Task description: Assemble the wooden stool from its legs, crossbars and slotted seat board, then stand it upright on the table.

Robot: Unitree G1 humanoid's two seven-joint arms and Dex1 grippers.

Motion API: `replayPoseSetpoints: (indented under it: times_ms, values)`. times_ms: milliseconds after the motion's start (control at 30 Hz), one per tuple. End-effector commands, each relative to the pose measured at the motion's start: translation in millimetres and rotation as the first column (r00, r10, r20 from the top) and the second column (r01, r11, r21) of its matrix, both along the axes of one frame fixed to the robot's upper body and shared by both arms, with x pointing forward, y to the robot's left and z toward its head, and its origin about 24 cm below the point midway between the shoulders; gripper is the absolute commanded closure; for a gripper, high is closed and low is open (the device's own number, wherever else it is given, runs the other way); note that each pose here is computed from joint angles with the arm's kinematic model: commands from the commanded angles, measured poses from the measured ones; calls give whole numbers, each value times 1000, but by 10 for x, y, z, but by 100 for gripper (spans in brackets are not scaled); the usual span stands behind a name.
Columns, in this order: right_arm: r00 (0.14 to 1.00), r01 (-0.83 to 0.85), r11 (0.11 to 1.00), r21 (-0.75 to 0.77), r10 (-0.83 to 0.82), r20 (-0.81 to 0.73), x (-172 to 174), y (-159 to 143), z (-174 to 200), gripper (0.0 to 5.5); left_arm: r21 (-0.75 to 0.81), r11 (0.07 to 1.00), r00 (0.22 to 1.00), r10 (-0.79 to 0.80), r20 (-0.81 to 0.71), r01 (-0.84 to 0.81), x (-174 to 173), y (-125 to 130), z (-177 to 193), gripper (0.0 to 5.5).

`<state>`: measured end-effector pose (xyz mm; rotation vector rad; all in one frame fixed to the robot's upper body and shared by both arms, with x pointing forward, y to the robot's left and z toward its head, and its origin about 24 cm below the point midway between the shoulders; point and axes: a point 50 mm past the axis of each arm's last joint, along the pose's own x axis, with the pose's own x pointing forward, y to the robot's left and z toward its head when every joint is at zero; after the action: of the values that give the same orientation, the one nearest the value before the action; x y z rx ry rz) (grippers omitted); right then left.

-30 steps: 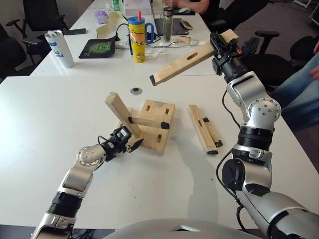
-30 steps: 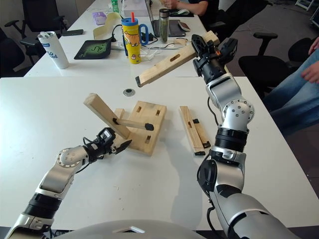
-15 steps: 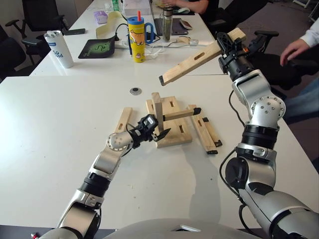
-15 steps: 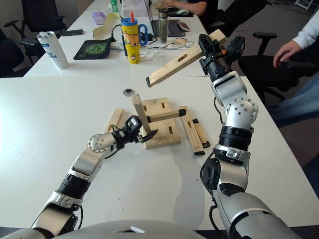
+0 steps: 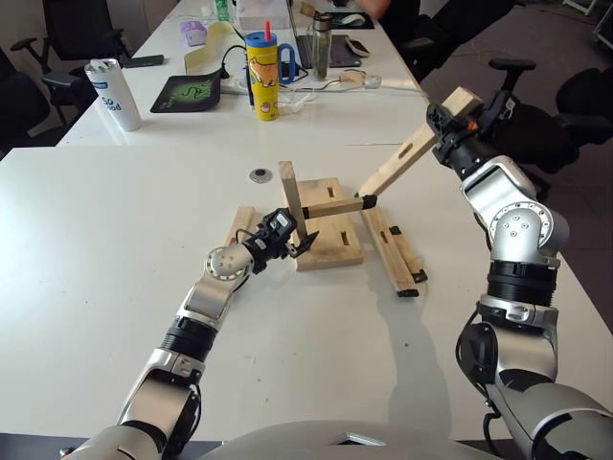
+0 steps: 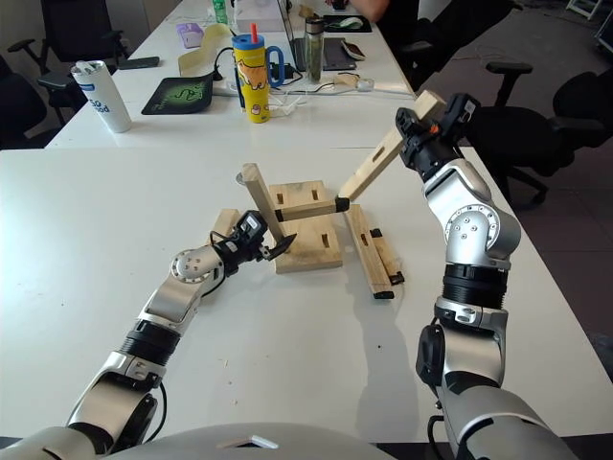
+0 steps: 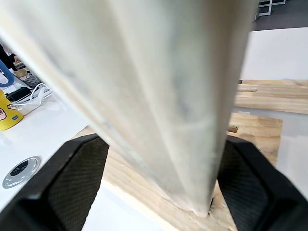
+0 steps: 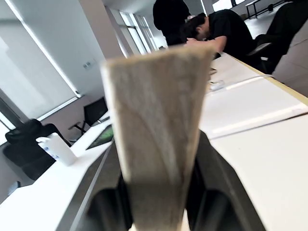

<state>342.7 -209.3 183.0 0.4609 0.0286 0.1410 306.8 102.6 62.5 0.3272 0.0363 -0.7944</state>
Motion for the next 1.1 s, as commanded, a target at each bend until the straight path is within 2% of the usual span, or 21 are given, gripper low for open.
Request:
replayPoseSetpoints:
  times_ms: [33, 200, 433, 533, 700, 833, 1100]
  values:
    - [997, 19, 998, 64, -14, -76, -189, 10, -76, 447, -5, 1000, 1000, 15, 13, -15, -6, 41, 14, 190]
    - [992, 81, 980, 181, -61, -110, -300, 10, -158, 447, -11, 1000, 1000, 25, 6, -25, -60, 94, -7, 190]
    - [998, 31, 966, 257, -14, -67, -359, 89, -99, 447, -15, 1000, 1000, 26, 2, -26, -90, 76, -13, 190]
    - [997, 3, 974, 227, 14, -75, -373, 113, -130, 447, -18, 1000, 1000, 25, -1, -25, -107, 68, -22, 190]
    - [990, -22, 989, 145, 41, -135, -403, 106, -404, 447, -25, 999, 999, 33, -3, -33, -116, 62, -26, 190]
    - [984, 24, 996, 86, -8, -178, -407, 16, -643, 447, -33, 999, 999, 36, -7, -37, -134, 45, -35, 190]
    - [996, 60, 998, 35, -57, -74, -268, -71, -535, 447, -40, 999, 999, 33, -13, -33, -155, 5, -50, 190]
